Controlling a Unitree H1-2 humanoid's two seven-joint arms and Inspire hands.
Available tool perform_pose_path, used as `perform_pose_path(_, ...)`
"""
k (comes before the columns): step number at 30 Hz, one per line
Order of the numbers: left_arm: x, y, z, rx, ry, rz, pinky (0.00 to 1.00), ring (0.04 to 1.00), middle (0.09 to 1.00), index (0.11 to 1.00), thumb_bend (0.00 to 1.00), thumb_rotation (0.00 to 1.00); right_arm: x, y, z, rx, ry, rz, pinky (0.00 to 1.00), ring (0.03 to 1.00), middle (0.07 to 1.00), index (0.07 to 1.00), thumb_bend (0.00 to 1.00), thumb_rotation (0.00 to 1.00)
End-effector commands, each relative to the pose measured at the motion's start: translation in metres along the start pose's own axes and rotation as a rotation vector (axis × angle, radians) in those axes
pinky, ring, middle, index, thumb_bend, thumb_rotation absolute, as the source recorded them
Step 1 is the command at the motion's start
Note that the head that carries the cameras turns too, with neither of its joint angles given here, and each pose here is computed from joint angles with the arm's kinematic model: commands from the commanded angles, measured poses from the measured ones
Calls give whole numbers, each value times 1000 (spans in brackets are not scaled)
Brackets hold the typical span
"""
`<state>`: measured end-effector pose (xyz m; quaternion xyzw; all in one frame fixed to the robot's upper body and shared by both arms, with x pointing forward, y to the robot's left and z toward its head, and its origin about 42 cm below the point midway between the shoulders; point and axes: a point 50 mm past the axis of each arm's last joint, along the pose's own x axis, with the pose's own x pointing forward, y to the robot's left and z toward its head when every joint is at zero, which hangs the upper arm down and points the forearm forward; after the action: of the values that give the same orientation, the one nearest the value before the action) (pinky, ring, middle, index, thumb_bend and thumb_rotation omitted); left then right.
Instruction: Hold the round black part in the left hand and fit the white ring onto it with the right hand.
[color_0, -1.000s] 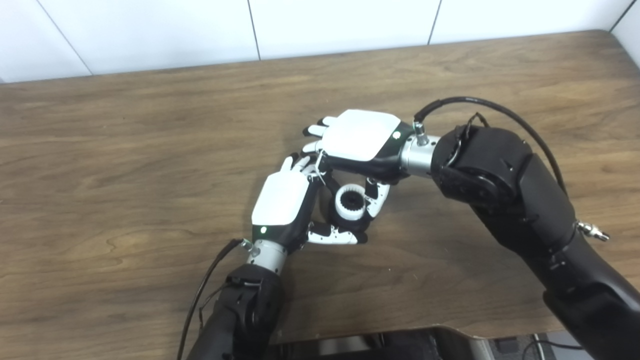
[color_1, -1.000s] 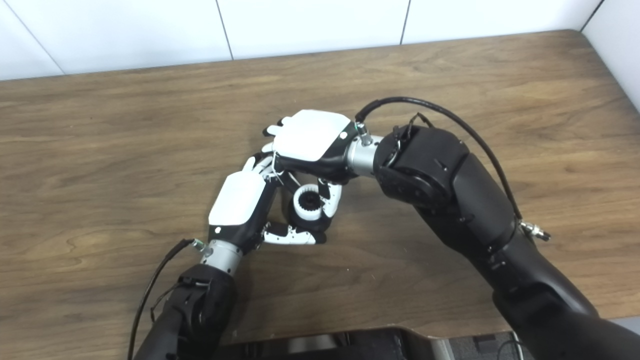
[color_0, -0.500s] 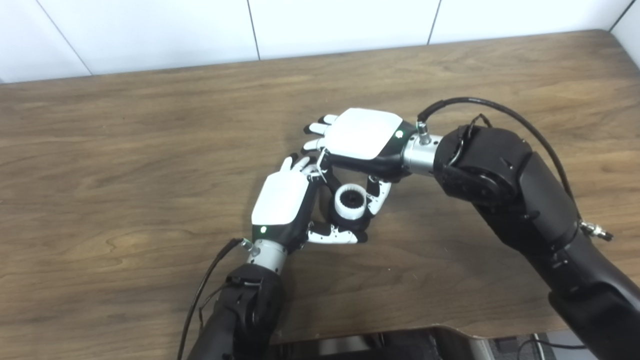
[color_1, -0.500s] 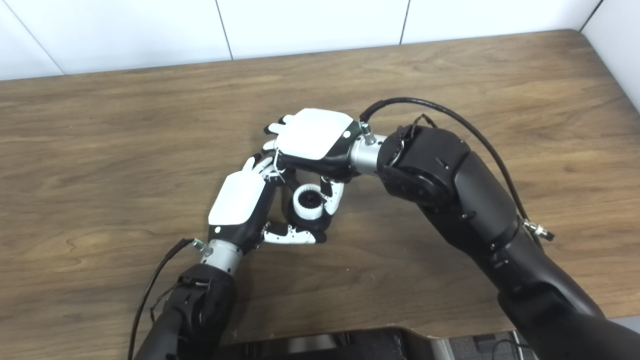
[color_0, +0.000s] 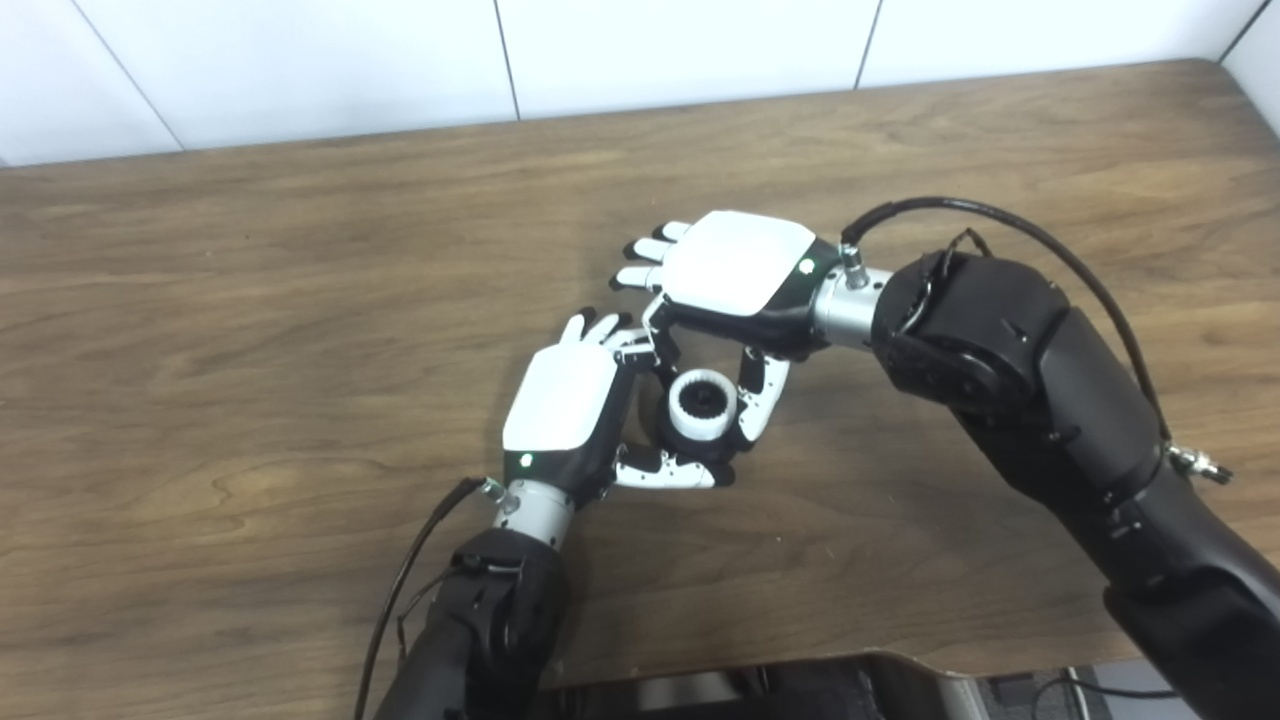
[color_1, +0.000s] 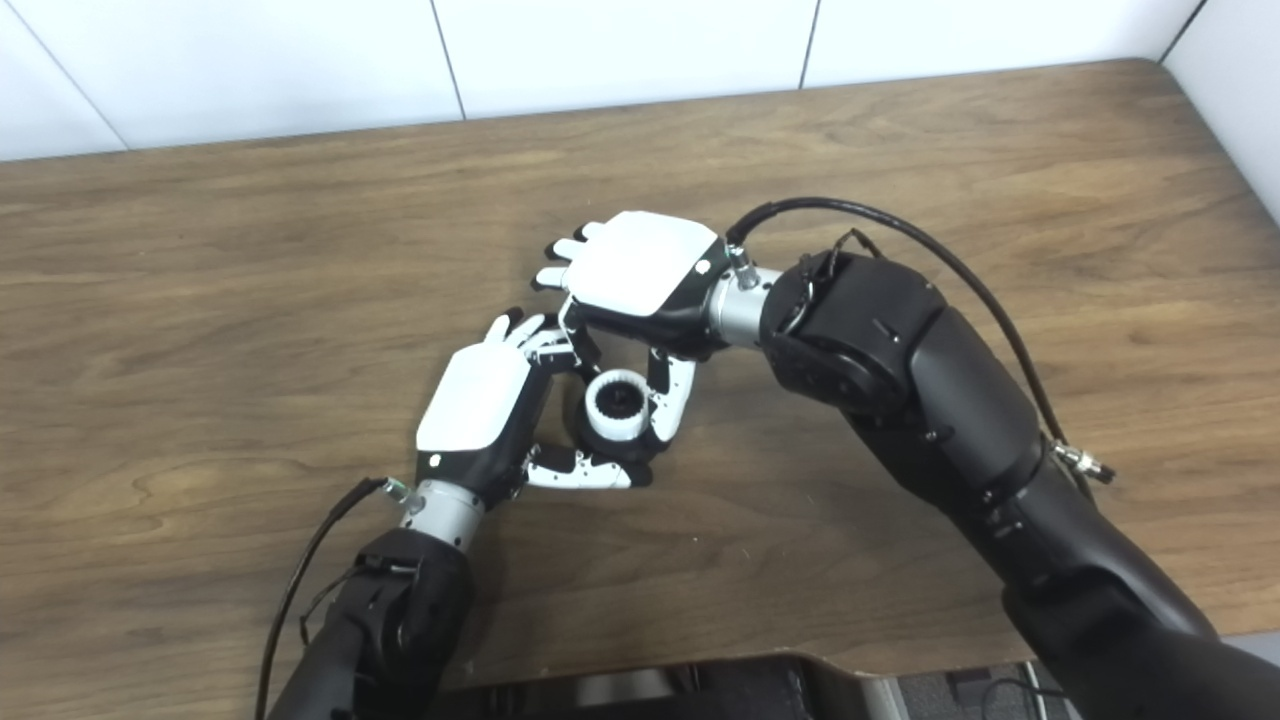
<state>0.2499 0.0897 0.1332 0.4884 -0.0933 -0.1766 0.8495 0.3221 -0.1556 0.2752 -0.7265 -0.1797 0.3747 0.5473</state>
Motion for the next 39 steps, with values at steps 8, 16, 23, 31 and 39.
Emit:
perform_pose_path(8,-4,-9,1,7,-1,-57,1000,915,803,480,525,56,-9,-18,-3,-32,23,-11,1000,1000,999,848,1000,427)
perform_pose_path(16,-3,-9,-3,7,1,-56,1000,914,801,481,525,56,-23,-26,-13,-11,58,16,1000,1000,1000,914,1000,442)
perform_pose_path(23,-4,-10,-6,10,2,-63,1000,917,801,481,525,56,-36,-29,-22,11,77,4,1000,1000,1000,949,1000,480)
perform_pose_path(31,-5,-12,-10,11,5,-63,1000,915,795,481,525,56,-53,-39,-29,32,111,17,1000,1000,1000,951,1000,470)
perform_pose_path(39,-10,-10,-18,9,19,-72,1000,915,792,481,525,57,-63,-34,-34,94,150,2,1000,1000,1000,948,1000,444)
